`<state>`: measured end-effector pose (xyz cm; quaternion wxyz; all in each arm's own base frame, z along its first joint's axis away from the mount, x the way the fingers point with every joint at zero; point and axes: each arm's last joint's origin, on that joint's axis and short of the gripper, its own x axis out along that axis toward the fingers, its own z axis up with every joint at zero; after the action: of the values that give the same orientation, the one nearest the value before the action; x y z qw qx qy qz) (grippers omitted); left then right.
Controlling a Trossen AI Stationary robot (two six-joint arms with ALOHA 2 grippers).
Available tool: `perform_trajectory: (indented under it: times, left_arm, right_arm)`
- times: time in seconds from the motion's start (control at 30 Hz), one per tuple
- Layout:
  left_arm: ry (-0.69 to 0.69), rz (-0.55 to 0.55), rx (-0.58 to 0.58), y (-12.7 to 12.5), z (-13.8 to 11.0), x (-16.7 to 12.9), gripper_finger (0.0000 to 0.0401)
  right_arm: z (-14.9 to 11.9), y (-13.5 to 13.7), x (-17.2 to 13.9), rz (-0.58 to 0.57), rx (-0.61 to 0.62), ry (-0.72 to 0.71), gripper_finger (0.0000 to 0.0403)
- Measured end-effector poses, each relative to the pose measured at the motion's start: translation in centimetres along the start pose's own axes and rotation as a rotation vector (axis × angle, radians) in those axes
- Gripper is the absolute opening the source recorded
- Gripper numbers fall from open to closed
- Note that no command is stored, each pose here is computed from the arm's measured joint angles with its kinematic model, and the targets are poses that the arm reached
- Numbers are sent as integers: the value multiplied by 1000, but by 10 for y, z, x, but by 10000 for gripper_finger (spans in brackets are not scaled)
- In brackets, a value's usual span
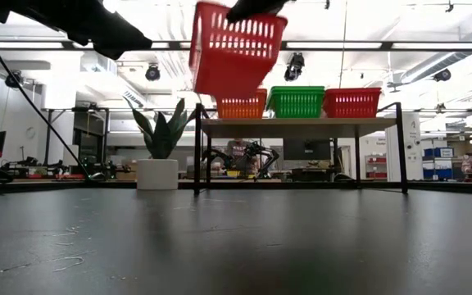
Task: Stack baskets on shelf by color
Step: Stack the red bin on top of the red bins on the shelf
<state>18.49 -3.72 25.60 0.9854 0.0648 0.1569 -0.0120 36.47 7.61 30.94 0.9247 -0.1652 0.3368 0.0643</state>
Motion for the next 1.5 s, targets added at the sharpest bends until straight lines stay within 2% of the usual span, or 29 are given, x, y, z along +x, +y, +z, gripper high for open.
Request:
perform_trajectory:
  times: [0.17,0.47,0.63,0.9,1.03,1.23,1.5]
  left_arm:
    - [1,0,0,0,0,0,112]
    - [2,0,0,0,0,0,112]
    - [1,0,0,0,0,0,112]
    - [1,-1,0,0,0,0,112]
    - [1,0,0,0,0,0,112]
    - [0,0,0,0,0,0,112]
    - [0,0,0,0,0,0,112]
  right_arm:
    - [3,-6,-32,-15,-79,-28,12]
    - [-6,-22,-85,-210,-130,56,10]
    - [-15,-33,-118,-252,-184,79,9]
    - [-38,-60,-175,-329,-119,86,9]
    - [-50,-72,-196,-327,-114,70,9]
    - [-67,-88,-212,-326,-73,48,9]
    - [-96,-102,-203,-344,-45,138,9]
